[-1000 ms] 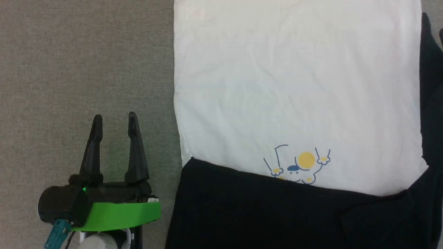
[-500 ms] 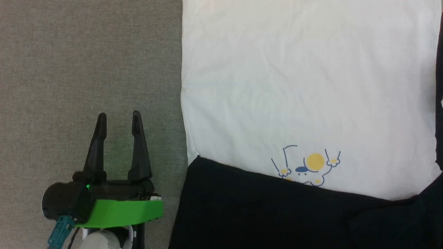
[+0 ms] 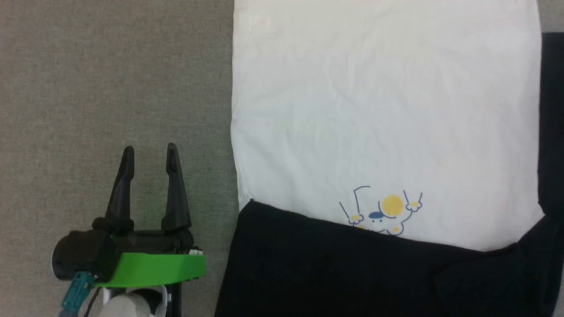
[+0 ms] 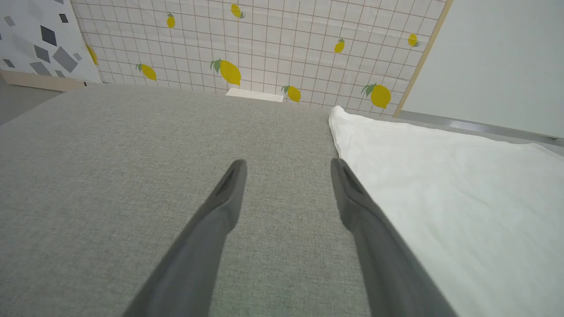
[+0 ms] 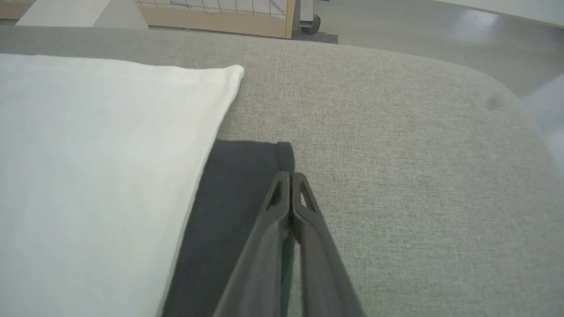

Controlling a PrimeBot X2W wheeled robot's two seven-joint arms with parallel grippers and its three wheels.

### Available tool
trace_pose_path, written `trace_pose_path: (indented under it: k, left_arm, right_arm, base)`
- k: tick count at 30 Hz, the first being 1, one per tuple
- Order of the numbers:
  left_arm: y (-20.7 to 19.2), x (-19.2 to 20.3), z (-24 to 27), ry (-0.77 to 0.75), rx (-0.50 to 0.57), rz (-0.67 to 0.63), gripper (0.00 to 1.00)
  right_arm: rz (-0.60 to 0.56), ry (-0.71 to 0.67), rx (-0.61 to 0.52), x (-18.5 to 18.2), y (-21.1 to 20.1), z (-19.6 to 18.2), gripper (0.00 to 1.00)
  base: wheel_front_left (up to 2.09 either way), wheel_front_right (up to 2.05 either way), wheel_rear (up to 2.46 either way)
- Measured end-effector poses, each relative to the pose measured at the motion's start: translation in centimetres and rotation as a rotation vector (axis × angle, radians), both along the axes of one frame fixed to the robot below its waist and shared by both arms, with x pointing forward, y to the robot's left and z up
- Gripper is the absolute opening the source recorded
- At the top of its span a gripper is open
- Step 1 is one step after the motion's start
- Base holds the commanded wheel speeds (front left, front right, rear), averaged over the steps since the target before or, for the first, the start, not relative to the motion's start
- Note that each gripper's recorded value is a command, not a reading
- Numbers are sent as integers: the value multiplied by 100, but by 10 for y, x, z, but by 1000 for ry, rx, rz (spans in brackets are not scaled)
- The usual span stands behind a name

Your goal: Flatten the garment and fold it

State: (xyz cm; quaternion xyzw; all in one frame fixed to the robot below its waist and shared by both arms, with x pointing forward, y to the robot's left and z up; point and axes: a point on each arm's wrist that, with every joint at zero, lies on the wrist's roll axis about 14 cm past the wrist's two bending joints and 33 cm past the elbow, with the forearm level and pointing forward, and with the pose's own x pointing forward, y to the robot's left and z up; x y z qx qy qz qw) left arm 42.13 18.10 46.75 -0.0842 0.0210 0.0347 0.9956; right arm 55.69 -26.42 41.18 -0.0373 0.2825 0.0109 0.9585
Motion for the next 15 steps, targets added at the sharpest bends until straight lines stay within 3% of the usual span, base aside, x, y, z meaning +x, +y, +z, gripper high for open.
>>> trace_pose_path:
  k: [6,15]
  left_arm:
    - [-2,-6,15,-31,-9,-8,100]
    - [5,-31,37,-61,-19,12,100]
  right_arm:
    - [-108,-108,16,-13,-31,38,0]
    - [-323,-293,50,-79,-82,87,0]
  base:
    - [0,0,0]
    - [0,0,0]
